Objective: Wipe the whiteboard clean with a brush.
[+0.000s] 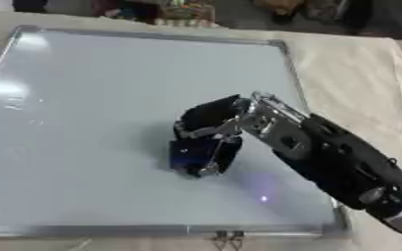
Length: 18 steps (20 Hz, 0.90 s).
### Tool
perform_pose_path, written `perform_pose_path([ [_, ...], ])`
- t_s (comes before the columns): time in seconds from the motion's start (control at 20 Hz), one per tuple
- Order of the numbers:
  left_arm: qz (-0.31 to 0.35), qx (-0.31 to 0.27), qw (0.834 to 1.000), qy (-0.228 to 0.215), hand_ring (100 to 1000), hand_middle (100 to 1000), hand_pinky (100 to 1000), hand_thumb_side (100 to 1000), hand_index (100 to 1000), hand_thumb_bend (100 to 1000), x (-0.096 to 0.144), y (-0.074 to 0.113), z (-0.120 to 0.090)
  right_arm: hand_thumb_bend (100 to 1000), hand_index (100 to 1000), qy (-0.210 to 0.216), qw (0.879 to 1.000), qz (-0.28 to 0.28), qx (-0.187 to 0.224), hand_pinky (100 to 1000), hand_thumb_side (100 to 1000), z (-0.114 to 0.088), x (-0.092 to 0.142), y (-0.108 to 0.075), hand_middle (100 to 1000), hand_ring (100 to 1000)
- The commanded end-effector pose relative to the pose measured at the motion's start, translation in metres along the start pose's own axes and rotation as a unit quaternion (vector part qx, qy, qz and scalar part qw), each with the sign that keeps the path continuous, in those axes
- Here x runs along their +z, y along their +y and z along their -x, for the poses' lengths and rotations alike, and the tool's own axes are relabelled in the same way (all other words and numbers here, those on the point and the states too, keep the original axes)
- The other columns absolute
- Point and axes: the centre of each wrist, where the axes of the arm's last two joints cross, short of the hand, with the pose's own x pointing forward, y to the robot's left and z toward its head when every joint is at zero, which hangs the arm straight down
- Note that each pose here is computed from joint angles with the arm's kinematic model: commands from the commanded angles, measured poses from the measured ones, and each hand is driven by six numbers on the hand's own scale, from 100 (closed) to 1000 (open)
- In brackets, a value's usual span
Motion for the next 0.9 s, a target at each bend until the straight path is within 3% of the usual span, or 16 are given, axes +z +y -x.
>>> perform_pose_path([
  [0.05, 0.007, 0.0, 1.0, -0.012, 495, 433, 426, 899, 557, 100, -0.005, -0.002, -0.006, 100, 410, -0.009, 1.0, -0.001, 0.017, 486, 111, -0.004, -0.002, -0.012, 187, 426],
  [0.3, 0.008, 0.001, 1.0, -0.012, 495, 433, 426, 898, 557, 100, -0.005, -0.002, -0.006, 100, 423, -0.011, 1.0, -0.003, 0.019, 490, 106, -0.007, -0.004, -0.015, 198, 429],
  [0.35, 0.008, 0.001, 1.0, -0.012, 495, 433, 426, 894, 556, 100, -0.005, -0.002, -0.006, 100, 489, -0.009, 1.0, 0.001, 0.018, 517, 242, -0.007, -0.003, -0.017, 252, 448],
  [0.4, 0.008, 0.001, 1.0, -0.011, 495, 433, 426, 893, 556, 100, -0.005, -0.002, -0.006, 100, 489, -0.007, 1.0, 0.005, 0.017, 517, 260, -0.007, -0.002, -0.018, 253, 448],
  [0.5, 0.008, 0.001, 1.0, -0.011, 495, 433, 426, 893, 556, 100, -0.005, -0.002, -0.006, 100, 488, -0.004, 1.0, 0.01, 0.014, 522, 417, -0.008, -0.002, -0.02, 255, 452],
  [0.6, 0.008, 0.001, 1.0, -0.01, 495, 433, 426, 892, 557, 100, -0.005, -0.002, -0.006, 100, 467, -0.005, 1.0, 0.01, 0.015, 524, 535, -0.009, -0.002, -0.022, 256, 455],
  [0.65, 0.007, 0.001, 1.0, -0.01, 495, 433, 425, 891, 557, 100, -0.005, -0.002, -0.006, 100, 424, -0.006, 1.0, 0.009, 0.015, 526, 640, -0.009, -0.002, -0.022, 256, 457],
  [0.7, 0.007, 0.001, 1.0, -0.01, 495, 433, 425, 891, 557, 100, -0.005, -0.002, -0.006, 167, 371, -0.007, 1.0, 0.008, 0.016, 525, 712, -0.01, -0.003, -0.022, 252, 457],
  [0.85, 0.007, 0.0, 1.0, -0.01, 494, 433, 424, 891, 557, 100, -0.005, -0.002, -0.006, 218, 211, -0.006, 1.0, 0.012, 0.021, 519, 753, -0.01, -0.003, -0.024, 249, 453],
  [0.9, 0.007, 0.0, 1.0, -0.009, 494, 433, 424, 891, 557, 100, -0.005, -0.002, -0.006, 218, 203, -0.006, 1.0, 0.014, 0.023, 519, 753, -0.01, -0.003, -0.025, 249, 453],
])
